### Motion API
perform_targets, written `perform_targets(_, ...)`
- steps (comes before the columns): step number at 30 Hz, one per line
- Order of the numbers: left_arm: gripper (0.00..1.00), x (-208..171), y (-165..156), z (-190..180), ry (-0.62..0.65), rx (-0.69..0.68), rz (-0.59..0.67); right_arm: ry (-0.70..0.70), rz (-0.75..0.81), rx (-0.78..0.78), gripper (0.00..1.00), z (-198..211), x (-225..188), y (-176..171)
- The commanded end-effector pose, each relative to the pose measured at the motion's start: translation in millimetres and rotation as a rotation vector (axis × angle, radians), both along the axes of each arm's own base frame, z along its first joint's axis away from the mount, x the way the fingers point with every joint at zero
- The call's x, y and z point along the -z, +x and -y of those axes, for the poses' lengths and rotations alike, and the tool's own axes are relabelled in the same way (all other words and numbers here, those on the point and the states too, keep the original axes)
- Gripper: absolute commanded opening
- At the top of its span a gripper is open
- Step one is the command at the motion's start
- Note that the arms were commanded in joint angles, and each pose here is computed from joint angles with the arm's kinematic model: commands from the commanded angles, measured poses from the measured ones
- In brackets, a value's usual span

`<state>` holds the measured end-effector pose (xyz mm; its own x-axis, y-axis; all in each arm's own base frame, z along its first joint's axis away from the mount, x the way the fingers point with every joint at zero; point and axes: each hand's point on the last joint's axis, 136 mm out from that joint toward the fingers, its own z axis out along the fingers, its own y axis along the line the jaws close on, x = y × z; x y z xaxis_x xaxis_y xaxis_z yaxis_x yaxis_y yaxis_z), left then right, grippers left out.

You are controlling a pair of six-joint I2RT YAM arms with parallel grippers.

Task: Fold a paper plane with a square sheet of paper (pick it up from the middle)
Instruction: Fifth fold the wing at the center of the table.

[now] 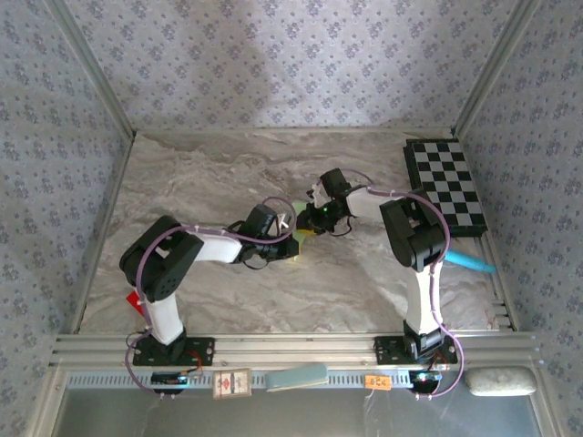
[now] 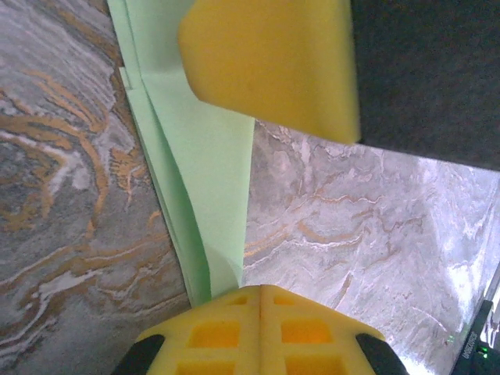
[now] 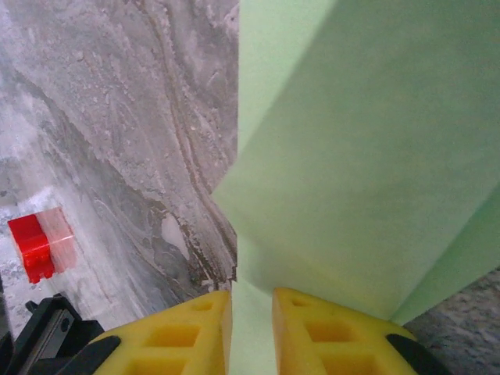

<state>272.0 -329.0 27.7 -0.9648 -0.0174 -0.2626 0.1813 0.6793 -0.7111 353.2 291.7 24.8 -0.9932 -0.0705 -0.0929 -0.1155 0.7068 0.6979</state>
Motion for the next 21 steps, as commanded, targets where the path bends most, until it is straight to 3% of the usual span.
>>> perform_targets(1, 0.01, 15.8, -8.5, -3.6, 0.038, 0.001, -0.037, -0.104, -0.06, 0.012, 0.21, 12.5, 29.6, -8.3)
perform_targets(9, 0.0, 11.4, -11.2, -1.8, 0.031, 0.006, -0.034, -0.153, -0.077, 0.01, 0.13, 16.2, 39.0, -11.7)
perform_targets(16, 0.03, -32.1, 9.6, 11.7, -0.033, 0.008, 0.052, -0.222, -0.089, 0.004, 0.1, 23.1, 45.7, -16.4)
perform_targets(21, 0.03, -35.2, 22.8, 11.0, -0.034, -0.015, 0.069, -0.228, -0.089, 0.004, 0.1, 23.4, 46.1, -16.2)
